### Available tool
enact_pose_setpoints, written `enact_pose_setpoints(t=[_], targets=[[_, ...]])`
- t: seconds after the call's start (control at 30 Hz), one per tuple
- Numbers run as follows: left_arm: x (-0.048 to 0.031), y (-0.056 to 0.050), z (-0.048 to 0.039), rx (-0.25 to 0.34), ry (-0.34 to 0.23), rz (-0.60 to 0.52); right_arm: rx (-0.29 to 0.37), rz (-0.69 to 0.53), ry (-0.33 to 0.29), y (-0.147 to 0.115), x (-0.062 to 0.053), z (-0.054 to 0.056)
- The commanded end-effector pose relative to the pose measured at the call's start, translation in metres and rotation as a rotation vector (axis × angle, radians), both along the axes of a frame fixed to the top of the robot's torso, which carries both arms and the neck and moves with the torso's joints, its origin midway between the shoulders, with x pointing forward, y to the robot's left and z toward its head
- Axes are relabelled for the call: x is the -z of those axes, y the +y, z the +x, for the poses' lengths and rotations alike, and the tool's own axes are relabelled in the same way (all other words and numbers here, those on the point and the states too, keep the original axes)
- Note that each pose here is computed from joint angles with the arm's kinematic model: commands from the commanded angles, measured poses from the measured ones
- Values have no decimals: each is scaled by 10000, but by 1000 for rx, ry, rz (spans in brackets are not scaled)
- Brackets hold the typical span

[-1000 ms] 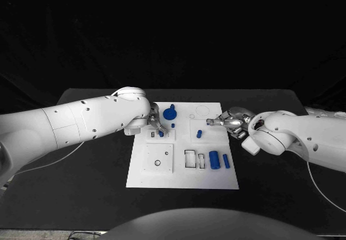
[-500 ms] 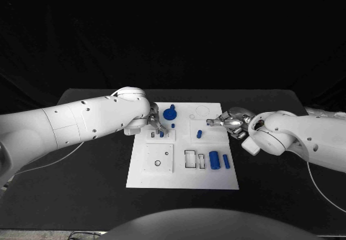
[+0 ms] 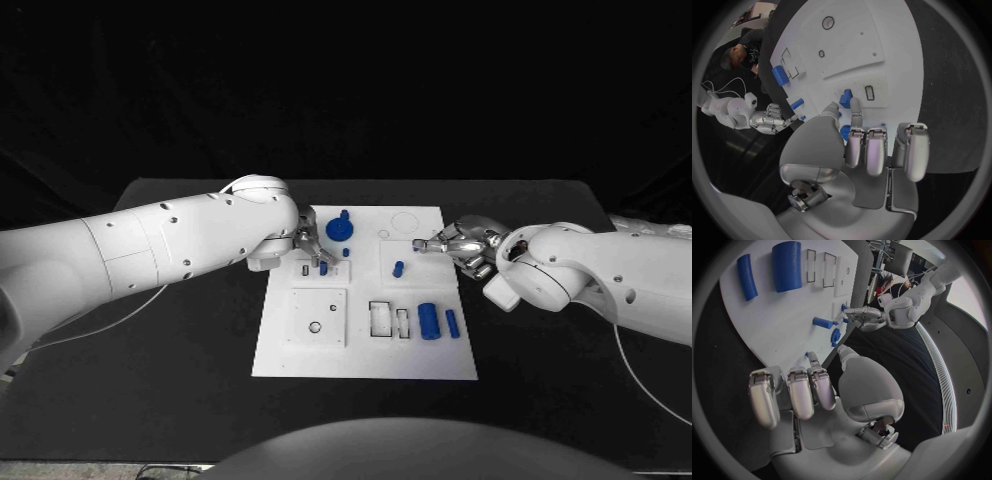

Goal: Assemble the parts on the task board

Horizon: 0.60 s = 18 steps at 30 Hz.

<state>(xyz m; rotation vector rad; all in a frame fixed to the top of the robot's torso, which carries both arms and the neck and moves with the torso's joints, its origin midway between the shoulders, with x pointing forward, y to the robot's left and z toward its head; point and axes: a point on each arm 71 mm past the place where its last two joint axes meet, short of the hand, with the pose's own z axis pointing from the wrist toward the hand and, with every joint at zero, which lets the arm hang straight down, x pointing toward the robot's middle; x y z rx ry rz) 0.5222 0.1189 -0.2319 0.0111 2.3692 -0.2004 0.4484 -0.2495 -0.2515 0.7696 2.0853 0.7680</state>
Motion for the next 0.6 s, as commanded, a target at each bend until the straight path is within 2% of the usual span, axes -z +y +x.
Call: enact_pose_setpoints(t=[0.03,0.6], targets=[[-13,-15,2,-8,-7,-48,-16,-5,5,13,11,-6],[-24,102,2,-50,-24,-84,-14,-5,10,17,45,-22]])
